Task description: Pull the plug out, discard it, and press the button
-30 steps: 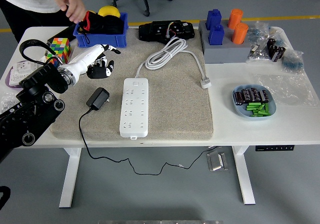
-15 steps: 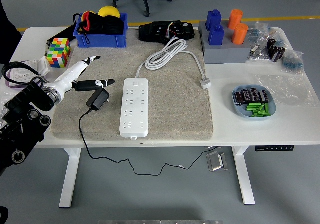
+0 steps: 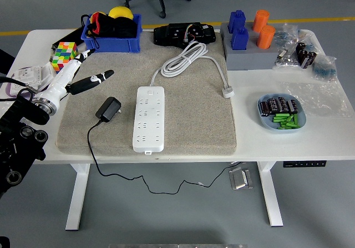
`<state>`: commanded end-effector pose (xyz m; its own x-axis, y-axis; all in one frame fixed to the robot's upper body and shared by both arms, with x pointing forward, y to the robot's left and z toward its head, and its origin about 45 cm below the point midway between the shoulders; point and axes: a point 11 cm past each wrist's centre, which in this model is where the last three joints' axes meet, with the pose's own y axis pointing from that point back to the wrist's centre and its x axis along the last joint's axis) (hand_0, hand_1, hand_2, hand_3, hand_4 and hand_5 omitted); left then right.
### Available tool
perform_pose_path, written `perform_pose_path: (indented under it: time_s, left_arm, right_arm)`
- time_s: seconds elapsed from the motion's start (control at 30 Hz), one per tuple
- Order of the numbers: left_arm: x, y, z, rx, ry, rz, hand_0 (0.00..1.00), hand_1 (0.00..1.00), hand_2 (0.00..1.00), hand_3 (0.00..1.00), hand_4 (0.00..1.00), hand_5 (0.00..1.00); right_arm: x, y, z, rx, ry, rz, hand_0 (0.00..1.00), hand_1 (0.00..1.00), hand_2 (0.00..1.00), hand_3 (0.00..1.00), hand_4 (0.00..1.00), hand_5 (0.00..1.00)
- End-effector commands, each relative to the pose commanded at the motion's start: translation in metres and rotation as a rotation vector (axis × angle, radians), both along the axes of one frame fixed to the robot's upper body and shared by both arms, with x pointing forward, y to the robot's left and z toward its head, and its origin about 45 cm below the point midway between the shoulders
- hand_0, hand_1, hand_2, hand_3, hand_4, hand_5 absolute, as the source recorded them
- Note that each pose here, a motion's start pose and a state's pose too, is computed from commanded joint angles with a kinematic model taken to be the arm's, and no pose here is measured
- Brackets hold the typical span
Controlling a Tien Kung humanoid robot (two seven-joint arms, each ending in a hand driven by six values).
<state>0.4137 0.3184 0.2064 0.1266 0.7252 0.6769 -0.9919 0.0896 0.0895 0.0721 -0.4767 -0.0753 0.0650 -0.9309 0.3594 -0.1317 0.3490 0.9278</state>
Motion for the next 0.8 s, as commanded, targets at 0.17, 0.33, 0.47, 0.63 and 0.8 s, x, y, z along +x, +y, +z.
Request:
perform_pose_path:
  time_s: [0.17,0.33,0.47,0.63,0.8]
  left_arm:
    - [-0.0012,0.007,0.005,-0.013,-0.022,0.024,0.914,0.943,0.925,0.966,0.915,0.512]
    - [-0.0026,0.014,0.003,-0.036,0.008,0.054,0.910,0.929,0.910,0.958,0.900,0.522]
    - [-0.0040,0.018,0.004,-0.040,0.012,0.068,0.910,0.929,0.910,0.958,0.900,0.522]
    - [-0.0047,0.022,0.008,-0.049,-0.005,0.081,0.909,0.919,0.906,0.957,0.904,0.555]
    - [-0.0031,0.023,0.014,-0.042,-0.021,0.076,0.909,0.915,0.902,0.954,0.896,0.537]
  right_arm:
    - [0.000,-0.001,0.000,-0.003,0.003,0.001,0.767,0.729,0.724,0.713,0.883,0.658]
    - [0.002,-0.002,0.001,-0.006,0.001,0.006,0.767,0.729,0.724,0.713,0.883,0.658]
    - [0.004,-0.002,0.002,-0.006,-0.003,0.010,0.767,0.729,0.724,0.713,0.883,0.658]
    - [0.005,-0.003,0.002,-0.008,-0.001,0.015,0.767,0.729,0.724,0.713,0.883,0.658]
    - [0.011,-0.005,0.004,-0.013,-0.008,0.026,0.767,0.729,0.724,0.713,0.883,0.658]
